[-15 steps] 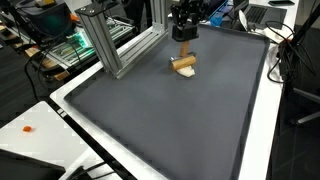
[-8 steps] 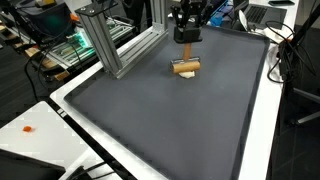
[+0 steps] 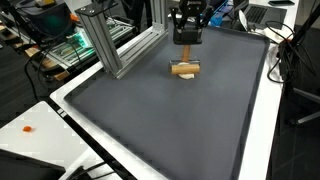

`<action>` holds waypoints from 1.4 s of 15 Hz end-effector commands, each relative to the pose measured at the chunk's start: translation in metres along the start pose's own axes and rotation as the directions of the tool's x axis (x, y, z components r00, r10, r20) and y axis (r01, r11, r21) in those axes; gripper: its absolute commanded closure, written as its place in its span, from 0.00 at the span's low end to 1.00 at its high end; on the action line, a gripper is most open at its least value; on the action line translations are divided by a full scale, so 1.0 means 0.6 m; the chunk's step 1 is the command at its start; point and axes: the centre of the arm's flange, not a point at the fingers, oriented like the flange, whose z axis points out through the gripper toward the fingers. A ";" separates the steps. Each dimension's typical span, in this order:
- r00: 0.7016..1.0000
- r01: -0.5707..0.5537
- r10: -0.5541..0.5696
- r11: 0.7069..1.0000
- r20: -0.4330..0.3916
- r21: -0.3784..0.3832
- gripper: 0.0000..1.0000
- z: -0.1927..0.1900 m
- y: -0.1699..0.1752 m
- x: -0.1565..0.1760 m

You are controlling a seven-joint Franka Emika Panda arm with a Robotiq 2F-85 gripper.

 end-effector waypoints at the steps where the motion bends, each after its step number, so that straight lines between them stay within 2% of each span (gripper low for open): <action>1: 0.998 -0.060 0.059 0.998 -0.014 -0.030 0.78 0.021 0.006 0.001; 14: 0.988 0.011 -0.009 1.000 0.156 -0.011 0.78 0.023 0.011 -0.026; 21: 0.975 0.029 -0.025 0.999 0.219 -0.014 0.78 0.027 0.012 -0.043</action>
